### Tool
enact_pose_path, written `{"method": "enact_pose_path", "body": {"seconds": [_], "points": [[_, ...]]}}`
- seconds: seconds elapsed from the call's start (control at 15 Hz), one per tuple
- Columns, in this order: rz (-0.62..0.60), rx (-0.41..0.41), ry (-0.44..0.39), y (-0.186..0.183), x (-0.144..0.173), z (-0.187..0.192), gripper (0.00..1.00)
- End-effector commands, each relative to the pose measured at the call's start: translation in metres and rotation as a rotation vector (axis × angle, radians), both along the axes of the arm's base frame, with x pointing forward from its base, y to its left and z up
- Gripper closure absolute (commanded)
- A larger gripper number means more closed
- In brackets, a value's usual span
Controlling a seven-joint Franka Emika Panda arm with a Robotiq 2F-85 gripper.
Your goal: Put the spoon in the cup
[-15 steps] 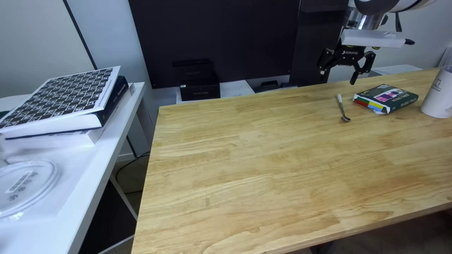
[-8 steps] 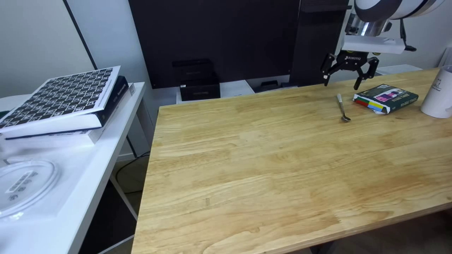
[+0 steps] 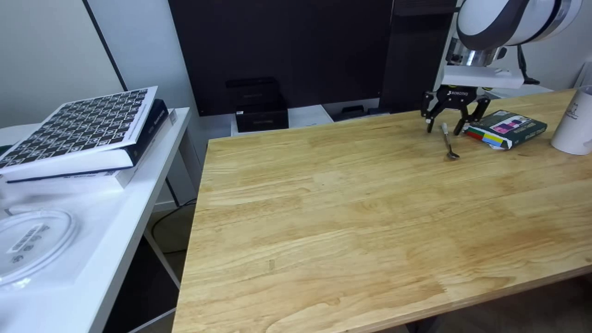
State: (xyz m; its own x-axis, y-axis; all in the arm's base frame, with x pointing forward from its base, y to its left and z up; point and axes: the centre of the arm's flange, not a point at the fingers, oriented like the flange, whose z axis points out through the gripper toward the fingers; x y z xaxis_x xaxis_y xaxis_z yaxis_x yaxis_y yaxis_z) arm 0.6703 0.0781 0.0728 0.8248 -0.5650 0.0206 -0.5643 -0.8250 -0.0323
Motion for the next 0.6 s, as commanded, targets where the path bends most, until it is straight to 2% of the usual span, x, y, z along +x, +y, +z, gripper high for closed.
{"method": "enact_pose_path", "body": {"seconds": [0.0, 0.27, 0.33, 0.53], "points": [[-0.035, -0.007, 0.005, 0.007, 0.003, -0.003, 0.66], [-0.045, -0.018, -0.004, 0.005, 0.009, 0.011, 0.94], [-0.05, -0.023, -0.003, -0.003, 0.017, 0.025, 0.99], [-0.057, -0.034, -0.019, -0.011, 0.032, 0.056, 0.97]]}}
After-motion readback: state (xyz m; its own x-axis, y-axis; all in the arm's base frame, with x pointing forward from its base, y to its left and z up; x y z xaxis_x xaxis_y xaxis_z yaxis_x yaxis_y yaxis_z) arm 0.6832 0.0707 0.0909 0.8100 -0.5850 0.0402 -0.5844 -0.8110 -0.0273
